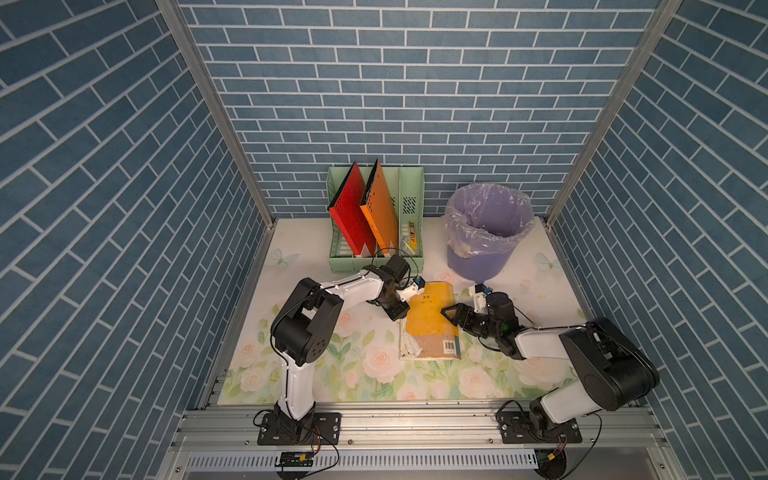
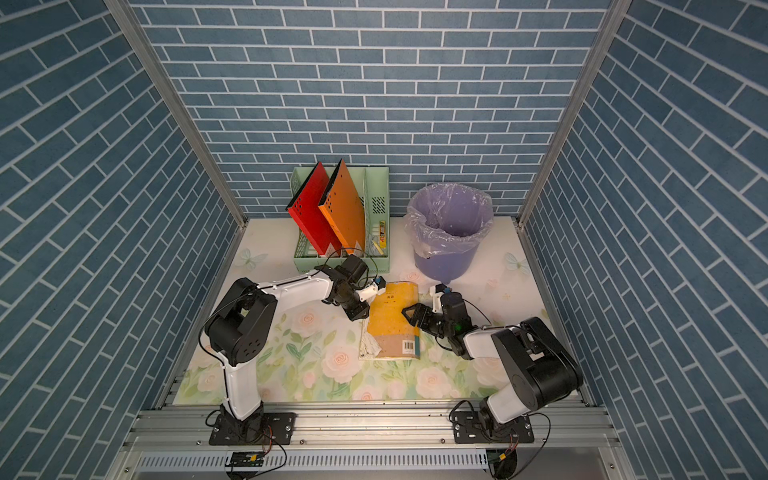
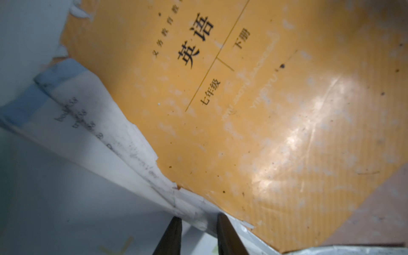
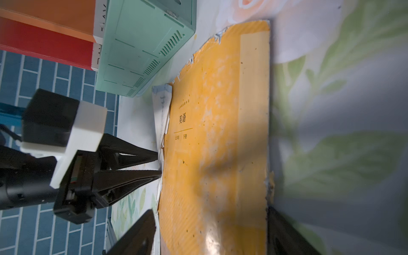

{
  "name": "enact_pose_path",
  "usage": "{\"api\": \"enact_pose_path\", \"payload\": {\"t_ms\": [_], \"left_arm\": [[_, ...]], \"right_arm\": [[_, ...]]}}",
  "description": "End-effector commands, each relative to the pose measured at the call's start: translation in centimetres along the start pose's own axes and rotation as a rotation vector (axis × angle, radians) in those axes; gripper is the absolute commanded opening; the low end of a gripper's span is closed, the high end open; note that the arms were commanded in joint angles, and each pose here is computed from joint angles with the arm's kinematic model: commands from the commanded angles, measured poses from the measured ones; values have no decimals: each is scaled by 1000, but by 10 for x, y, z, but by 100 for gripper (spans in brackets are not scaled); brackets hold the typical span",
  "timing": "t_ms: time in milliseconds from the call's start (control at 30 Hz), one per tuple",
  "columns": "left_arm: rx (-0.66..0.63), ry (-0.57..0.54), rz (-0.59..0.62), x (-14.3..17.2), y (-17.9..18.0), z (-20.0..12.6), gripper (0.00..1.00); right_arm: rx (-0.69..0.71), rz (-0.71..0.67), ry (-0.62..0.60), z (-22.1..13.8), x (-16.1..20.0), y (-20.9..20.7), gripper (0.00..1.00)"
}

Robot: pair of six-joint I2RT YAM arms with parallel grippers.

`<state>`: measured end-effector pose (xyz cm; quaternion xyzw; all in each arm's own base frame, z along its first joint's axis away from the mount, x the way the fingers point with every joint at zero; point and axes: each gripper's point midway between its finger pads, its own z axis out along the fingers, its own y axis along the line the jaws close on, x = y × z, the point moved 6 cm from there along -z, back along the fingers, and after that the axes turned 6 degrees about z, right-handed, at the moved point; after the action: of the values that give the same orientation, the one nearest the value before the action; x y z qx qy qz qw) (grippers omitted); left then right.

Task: Peel off the used sticky note
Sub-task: Adjust the book at the center of the board.

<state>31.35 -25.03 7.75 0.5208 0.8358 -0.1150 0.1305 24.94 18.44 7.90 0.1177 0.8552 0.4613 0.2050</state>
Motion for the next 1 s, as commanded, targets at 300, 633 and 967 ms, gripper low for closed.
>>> {"api": "enact_pose_path", "payload": {"t_ms": [300, 633, 967], "left_arm": [[16, 122, 32, 25, -10, 24, 31], [-17, -4, -32, 23, 13, -70, 40], [-120, -144, -243, 100, 49, -162, 75]], "right_arm": [[-336, 1, 17, -17, 17, 89, 50], [186, -287, -166, -67, -4, 106, 0], [877, -705, -147, -72, 15, 160, 0]]}}
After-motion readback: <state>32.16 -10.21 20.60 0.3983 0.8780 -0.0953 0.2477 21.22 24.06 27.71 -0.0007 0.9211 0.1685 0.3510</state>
